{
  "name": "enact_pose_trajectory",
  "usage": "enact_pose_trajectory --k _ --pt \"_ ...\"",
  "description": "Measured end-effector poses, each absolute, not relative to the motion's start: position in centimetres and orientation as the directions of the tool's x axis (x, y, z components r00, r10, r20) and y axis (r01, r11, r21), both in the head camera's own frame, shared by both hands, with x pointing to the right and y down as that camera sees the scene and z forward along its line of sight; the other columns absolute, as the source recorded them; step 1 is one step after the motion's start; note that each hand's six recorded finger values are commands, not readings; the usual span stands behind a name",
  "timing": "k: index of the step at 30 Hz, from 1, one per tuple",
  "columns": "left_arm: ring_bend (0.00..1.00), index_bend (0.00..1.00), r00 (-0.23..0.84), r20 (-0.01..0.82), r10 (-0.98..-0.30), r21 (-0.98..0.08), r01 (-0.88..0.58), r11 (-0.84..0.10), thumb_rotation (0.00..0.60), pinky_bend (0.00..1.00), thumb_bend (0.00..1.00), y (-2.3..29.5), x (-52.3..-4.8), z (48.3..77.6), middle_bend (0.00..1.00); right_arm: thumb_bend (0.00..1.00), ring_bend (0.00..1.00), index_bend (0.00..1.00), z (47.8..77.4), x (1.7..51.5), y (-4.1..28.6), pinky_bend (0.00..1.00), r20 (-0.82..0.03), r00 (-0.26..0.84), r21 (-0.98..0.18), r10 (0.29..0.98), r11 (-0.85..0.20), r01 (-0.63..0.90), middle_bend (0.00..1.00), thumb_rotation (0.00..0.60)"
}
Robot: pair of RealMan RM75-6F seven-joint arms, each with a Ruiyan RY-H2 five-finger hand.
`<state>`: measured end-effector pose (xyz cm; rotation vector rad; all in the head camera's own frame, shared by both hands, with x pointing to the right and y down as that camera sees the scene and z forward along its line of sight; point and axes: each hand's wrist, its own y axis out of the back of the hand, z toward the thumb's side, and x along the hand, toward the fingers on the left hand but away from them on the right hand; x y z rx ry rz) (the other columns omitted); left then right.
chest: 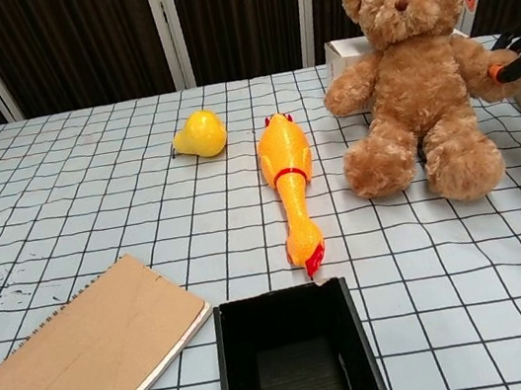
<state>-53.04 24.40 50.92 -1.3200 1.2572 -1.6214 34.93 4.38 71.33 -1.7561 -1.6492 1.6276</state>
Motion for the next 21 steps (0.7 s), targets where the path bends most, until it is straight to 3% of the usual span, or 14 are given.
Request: enact_pose_trajectory --k 4,11,17,21 --pt "0.00 0.22 -0.247 0.303 -0.920 -0.953 -0.064 -0.297 0.600 0.14 0.27 24.3 -53.1 51.0 0.00 0.37 0.03 0.16 70.7 34.8 4.1 0.00 -0.533 -0.222 -0.752 0.817 -0.337 0.566 0.20 0.600" --pt "0.00 0.22 -0.246 0.300 -0.922 -0.954 -0.073 -0.291 0.600 0.14 0.27 24.4 -53.2 50.8 0.00 0.35 0.00 0.01 69.1 35.7 5.0 0.00 -0.555 -0.165 -0.713 0.815 -0.364 0.599 0.13 0.600" --pt "0.00 0.22 -0.233 0.304 -0.924 -0.953 -0.080 -0.293 0.600 0.14 0.27 24.4 -53.0 50.7 0.00 0.35 0.00 0.01 66.2 37.9 8.5 0.00 -0.592 -0.119 -0.678 0.797 -0.412 0.609 0.13 0.600" --pt "0.00 0.22 -0.229 0.303 -0.925 -0.953 -0.081 -0.293 0.600 0.14 0.27 24.5 -52.9 50.7 0.00 0.35 0.00 0.10 63.5 39.8 12.3 0.00 -0.596 -0.102 -0.688 0.797 -0.440 0.578 0.13 0.600"
